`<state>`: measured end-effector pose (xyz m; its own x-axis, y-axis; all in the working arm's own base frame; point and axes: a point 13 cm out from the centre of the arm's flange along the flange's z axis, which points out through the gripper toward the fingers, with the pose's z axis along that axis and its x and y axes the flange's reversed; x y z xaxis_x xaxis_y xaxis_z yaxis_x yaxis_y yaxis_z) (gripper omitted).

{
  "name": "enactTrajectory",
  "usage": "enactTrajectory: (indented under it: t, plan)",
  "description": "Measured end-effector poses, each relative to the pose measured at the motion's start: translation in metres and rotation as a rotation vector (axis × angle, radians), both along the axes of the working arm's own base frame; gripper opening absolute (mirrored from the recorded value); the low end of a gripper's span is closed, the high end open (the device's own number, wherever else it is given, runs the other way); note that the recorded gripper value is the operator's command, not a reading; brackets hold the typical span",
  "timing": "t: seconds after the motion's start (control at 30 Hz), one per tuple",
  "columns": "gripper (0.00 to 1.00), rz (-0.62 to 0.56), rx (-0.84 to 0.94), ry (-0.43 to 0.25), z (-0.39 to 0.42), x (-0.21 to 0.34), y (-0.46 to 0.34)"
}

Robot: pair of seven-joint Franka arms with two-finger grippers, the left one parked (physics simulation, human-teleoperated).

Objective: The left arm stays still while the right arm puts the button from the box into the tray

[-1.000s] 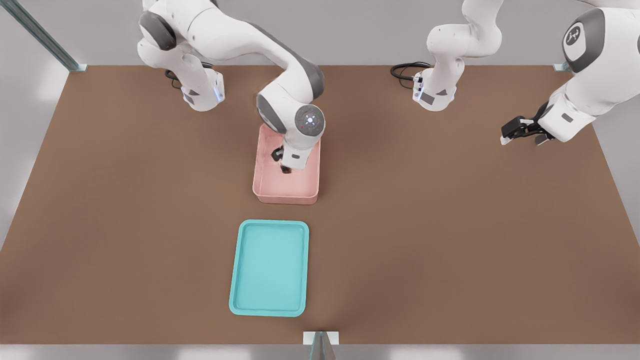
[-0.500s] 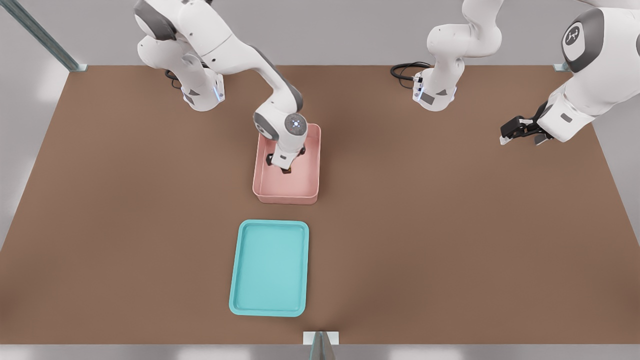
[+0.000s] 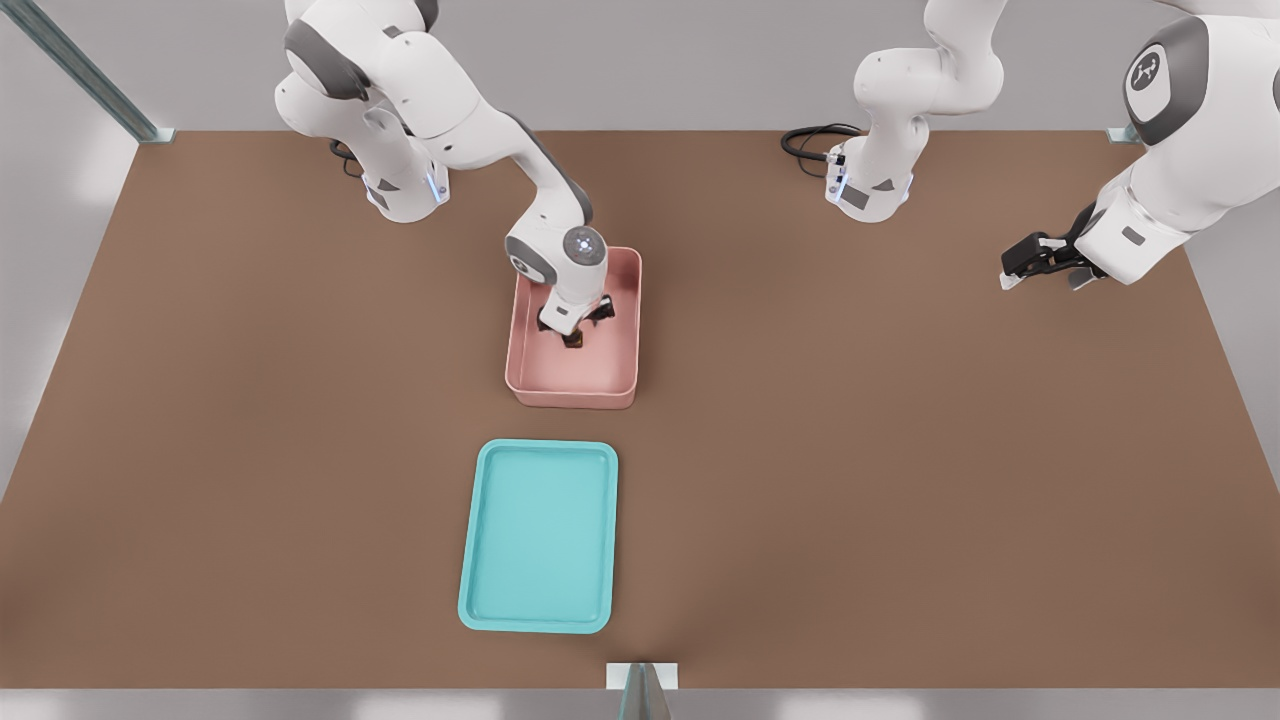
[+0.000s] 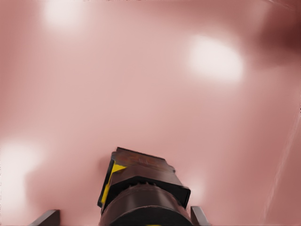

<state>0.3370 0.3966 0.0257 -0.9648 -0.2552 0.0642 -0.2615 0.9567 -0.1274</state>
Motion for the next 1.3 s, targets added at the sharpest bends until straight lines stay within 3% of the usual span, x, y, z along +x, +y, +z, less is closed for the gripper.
enactTrajectory:
  t: [0.3,0.57,0.6,0.63,0.83,0.97,1.07,1.2,1.3]
  plan:
    - [1.0,-0.13,0.068,-0.083,0.039,0.045,0.016]
    - [0.98,-0.171,0.066,-0.085,0.034,0.043,0.018]
    - [0.75,-0.172,0.066,-0.084,0.034,0.04,0.019]
    - [0.62,-0.175,0.065,-0.083,0.034,0.039,0.019]
    - [0.43,-0.227,0.056,-0.081,0.034,0.053,0.004]
    - [0.43,-0.238,0.099,-0.113,0.065,0.069,0.016]
    - [0.43,-0.308,0.194,-0.151,0.125,0.132,0.025]
    - [0.43,-0.465,0.291,-0.238,0.209,0.283,-0.024]
    - [0.43,-0.527,0.309,-0.217,0.213,0.342,-0.069]
